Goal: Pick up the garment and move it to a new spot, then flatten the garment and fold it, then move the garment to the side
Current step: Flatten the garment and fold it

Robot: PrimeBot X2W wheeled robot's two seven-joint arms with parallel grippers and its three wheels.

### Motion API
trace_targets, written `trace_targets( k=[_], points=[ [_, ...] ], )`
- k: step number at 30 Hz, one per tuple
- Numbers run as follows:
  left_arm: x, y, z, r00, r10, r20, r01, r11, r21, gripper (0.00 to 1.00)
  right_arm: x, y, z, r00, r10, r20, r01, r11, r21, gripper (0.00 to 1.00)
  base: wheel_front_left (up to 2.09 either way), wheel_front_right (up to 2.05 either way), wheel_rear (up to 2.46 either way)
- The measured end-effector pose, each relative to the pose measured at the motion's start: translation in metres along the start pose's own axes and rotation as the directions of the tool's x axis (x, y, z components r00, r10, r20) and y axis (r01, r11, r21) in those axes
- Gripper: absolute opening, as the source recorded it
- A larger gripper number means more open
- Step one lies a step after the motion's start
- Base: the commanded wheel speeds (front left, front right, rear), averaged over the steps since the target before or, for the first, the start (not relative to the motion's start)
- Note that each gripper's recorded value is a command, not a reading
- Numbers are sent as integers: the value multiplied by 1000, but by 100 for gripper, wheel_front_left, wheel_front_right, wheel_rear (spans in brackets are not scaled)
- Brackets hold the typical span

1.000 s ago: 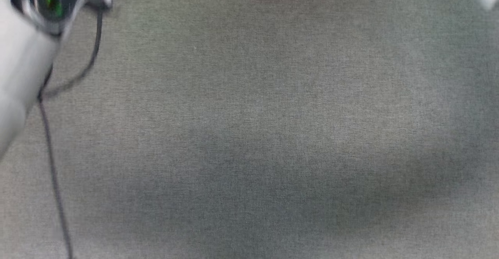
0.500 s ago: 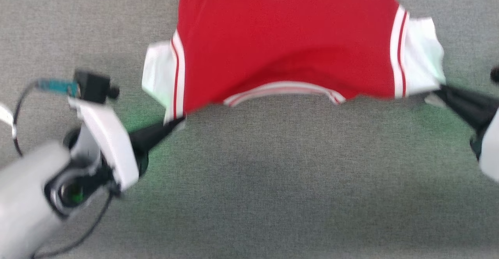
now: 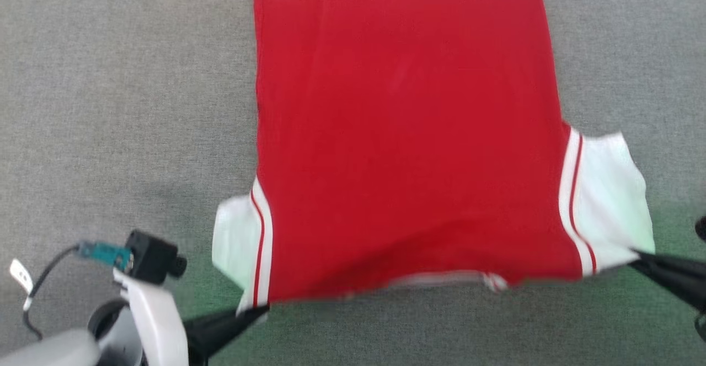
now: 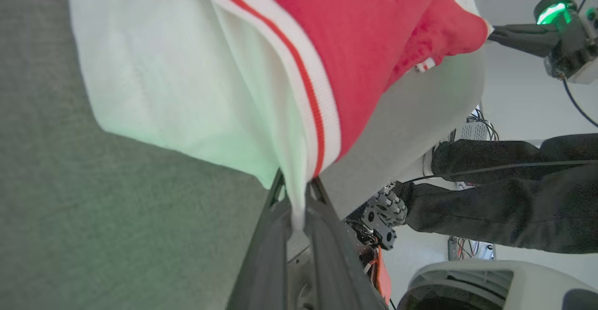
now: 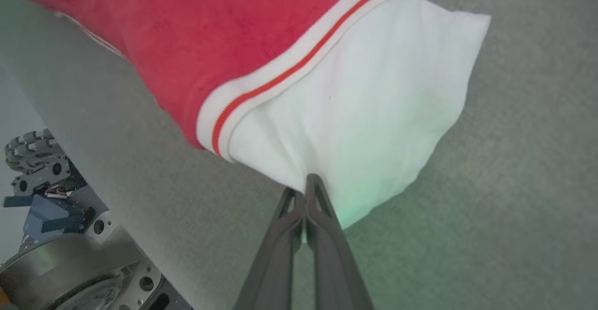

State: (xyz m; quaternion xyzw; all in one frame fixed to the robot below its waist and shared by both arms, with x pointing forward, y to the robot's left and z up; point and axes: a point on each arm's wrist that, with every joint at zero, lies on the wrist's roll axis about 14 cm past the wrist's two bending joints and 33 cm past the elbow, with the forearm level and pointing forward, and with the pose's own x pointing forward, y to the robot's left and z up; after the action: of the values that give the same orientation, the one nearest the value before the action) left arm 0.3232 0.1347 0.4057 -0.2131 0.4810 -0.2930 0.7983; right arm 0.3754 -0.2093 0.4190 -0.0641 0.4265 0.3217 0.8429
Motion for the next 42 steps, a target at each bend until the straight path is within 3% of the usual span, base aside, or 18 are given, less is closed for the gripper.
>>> trace_targets(
  k=[6, 14, 23, 39, 40, 41, 42],
  points=[
    [-16, -13, -21, 998, -6, -56, 6, 1000, -2, 0, -14, 17, -30, 995, 43, -93, -39, 998, 54, 0, 0, 0, 0],
    [1, -22, -33, 995, -35, -89, 35, 999, -7, 0, -8, 37, -32, 992, 90, -88, -86, 995, 53, 0, 0, 0, 0],
    [25, 11, -40, 994, 56, -91, -58, 998, -15, 0, 13, 48, -47, 983, 99, -157, -99, 995, 10, 0, 0, 0, 0],
    [42, 34, -49, 992, 91, -87, -93, 996, -17, 0, 44, 48, -53, 981, 86, -173, -97, 994, -54, 0, 0, 0, 0],
    [43, 34, -48, 992, 91, -87, -93, 996, -16, 0, 44, 47, -52, 982, 83, -168, -94, 994, -57, 7, 0, 0, 0],
    [43, 35, -48, 992, 92, -85, -94, 996, -15, 0, 45, 47, -49, 985, 81, -150, -90, 994, -59, 47, 0, 0, 0],
    [43, 35, -48, 992, 90, -85, -92, 996, -14, 0, 45, 47, -45, 989, 79, -125, -86, 995, -56, 100, 0, 0, 0]
  ],
)
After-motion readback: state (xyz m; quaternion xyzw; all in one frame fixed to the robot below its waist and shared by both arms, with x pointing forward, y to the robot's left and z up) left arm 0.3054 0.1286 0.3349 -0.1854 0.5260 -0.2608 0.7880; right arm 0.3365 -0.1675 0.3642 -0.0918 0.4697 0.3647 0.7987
